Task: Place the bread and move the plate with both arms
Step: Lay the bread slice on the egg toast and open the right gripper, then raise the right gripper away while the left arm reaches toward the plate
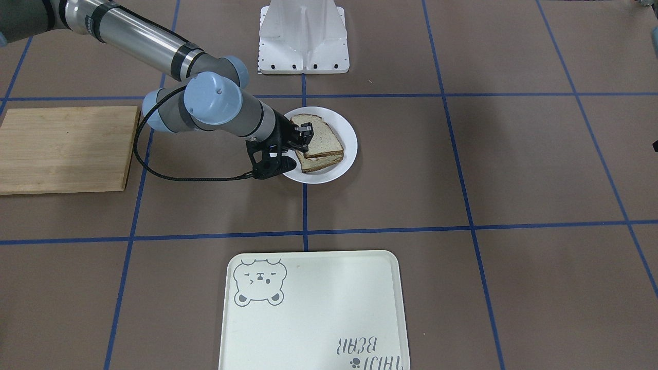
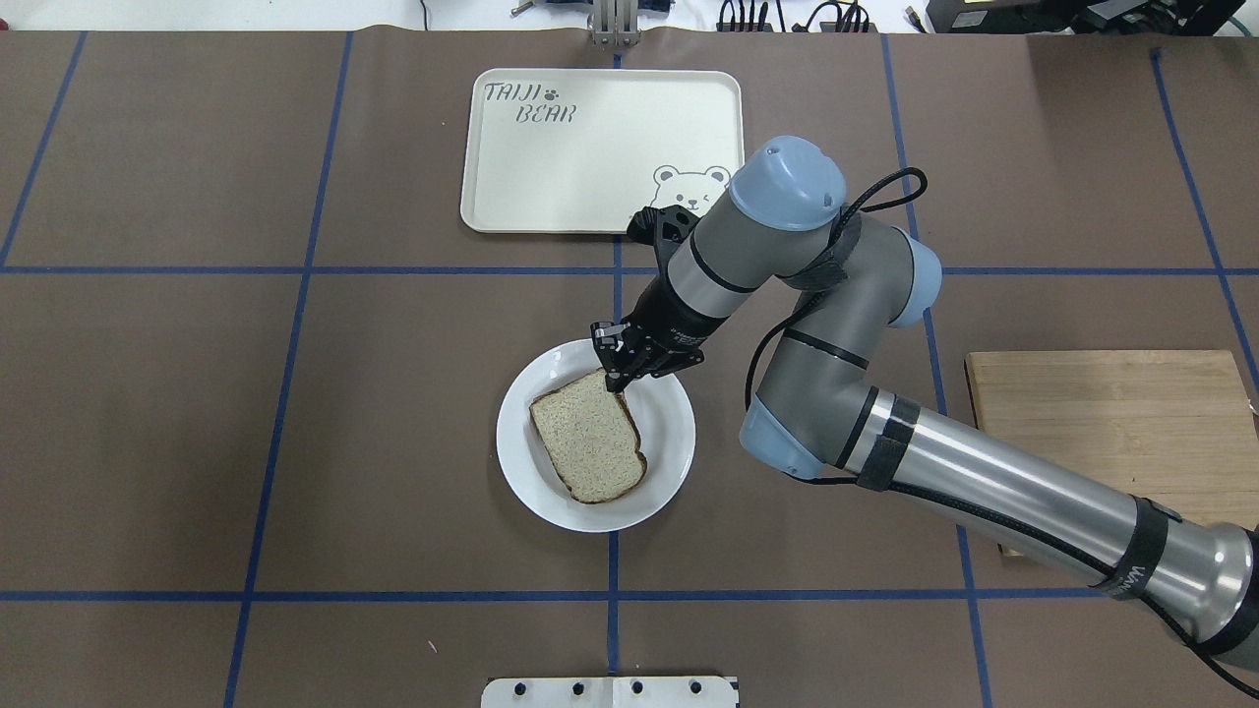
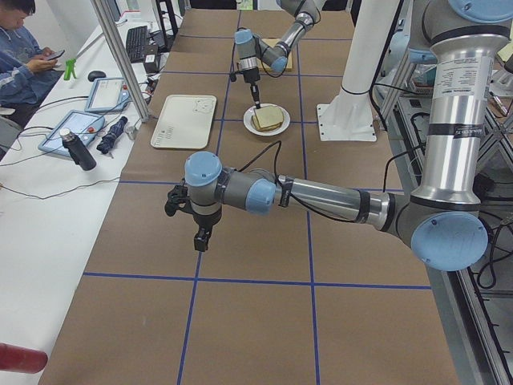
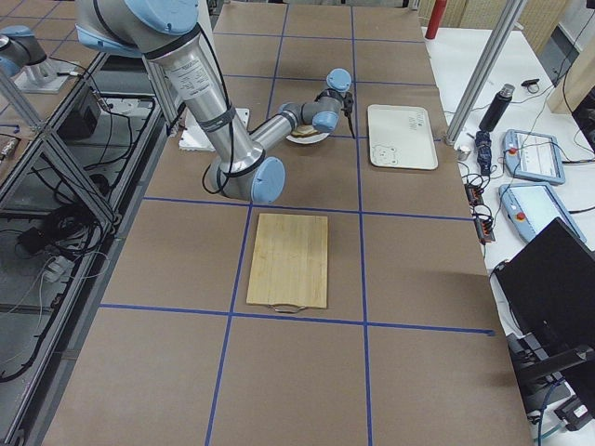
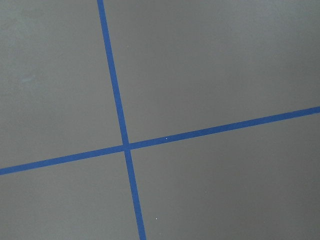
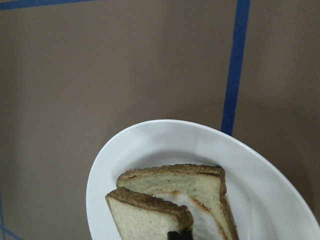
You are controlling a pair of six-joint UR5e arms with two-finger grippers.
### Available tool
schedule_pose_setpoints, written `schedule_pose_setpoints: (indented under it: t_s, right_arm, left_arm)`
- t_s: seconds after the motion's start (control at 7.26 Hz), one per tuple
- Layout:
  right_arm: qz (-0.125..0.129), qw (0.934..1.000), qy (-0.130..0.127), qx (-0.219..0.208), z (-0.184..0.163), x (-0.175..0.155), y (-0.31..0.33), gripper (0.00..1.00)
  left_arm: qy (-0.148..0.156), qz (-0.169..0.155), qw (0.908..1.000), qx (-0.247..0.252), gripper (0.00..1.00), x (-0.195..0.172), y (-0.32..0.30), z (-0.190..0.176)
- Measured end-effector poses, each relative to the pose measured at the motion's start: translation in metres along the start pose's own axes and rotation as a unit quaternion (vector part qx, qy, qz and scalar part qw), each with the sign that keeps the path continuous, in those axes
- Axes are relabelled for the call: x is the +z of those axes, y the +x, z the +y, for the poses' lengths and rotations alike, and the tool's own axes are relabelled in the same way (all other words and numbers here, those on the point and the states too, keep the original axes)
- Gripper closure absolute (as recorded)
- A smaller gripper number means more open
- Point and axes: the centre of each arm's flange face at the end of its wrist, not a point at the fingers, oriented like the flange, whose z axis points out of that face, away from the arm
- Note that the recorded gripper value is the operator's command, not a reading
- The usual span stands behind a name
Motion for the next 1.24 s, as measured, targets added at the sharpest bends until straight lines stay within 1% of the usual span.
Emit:
schedule_pose_setpoints:
  t_s: [0.55, 0.69, 0.83, 0.96, 1.1, 1.24]
  right_arm:
    - [0.007, 0.9999, 0.012, 0.004, -0.005, 0.000, 0.005, 0.00]
    - [0.007, 0.9998, 0.017, 0.009, -0.009, -0.006, 0.009, 0.00]
    - [0.007, 0.9995, 0.029, 0.014, -0.014, -0.023, 0.021, 0.00]
    - [0.009, 0.9986, 0.048, 0.021, -0.020, -0.050, 0.044, 0.00]
    - [0.017, 0.9965, 0.072, 0.039, -0.031, -0.088, 0.073, 0.00]
    - [0.032, 0.9933, 0.092, 0.062, -0.045, -0.127, 0.099, 0.00]
  left_arm:
    - [0.009, 0.002, 0.9999, 0.009, 0.01, -0.006, 0.008, -0.006]
    - [0.013, 0.004, 0.9999, 0.006, 0.02, -0.009, 0.014, -0.011]
    - [0.017, 0.015, 0.9997, -0.013, 0.02, -0.008, 0.033, -0.022]
    - [0.019, 0.033, 0.9985, -0.040, 0.02, 0.000, 0.066, -0.034]
    - [0.022, 0.055, 0.9960, -0.067, 0.02, 0.014, 0.112, -0.041]
    - [0.020, 0.080, 0.9920, -0.095, 0.02, 0.028, 0.166, -0.043]
